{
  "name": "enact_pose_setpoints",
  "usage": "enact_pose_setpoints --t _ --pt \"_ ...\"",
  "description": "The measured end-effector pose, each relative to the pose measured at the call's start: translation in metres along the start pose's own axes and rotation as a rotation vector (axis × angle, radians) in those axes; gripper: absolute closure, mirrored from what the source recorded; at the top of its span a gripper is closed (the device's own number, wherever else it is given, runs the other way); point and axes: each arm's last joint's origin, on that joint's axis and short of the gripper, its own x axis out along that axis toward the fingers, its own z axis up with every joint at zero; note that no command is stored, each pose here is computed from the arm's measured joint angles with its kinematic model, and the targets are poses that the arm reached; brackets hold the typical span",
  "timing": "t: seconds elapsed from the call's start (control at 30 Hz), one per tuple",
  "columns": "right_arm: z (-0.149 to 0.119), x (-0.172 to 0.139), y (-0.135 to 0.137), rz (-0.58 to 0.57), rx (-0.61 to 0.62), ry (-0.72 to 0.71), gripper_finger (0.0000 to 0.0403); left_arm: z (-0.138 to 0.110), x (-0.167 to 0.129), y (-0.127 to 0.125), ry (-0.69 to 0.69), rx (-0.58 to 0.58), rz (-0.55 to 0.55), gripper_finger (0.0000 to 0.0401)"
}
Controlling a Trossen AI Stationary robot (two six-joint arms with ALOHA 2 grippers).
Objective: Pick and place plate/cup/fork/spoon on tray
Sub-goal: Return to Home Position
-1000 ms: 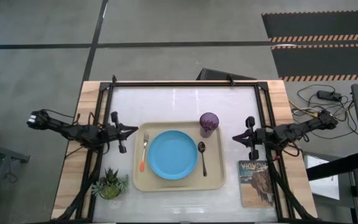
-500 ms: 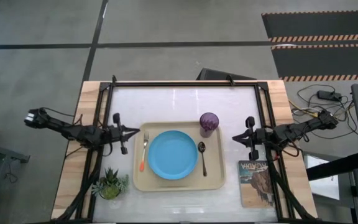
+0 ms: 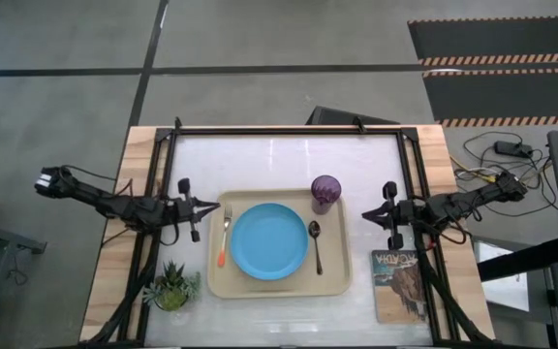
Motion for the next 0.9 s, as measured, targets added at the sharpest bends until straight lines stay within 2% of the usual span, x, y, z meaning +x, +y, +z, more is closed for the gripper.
enact_pose_setpoints --t 0.9 --pt "-0.0001 0.0 0.0 0.0 0.0 0.0 0.0394 -0.0094 0.0057 -0.0056 0.095 0.064 -0.018 0.0401"
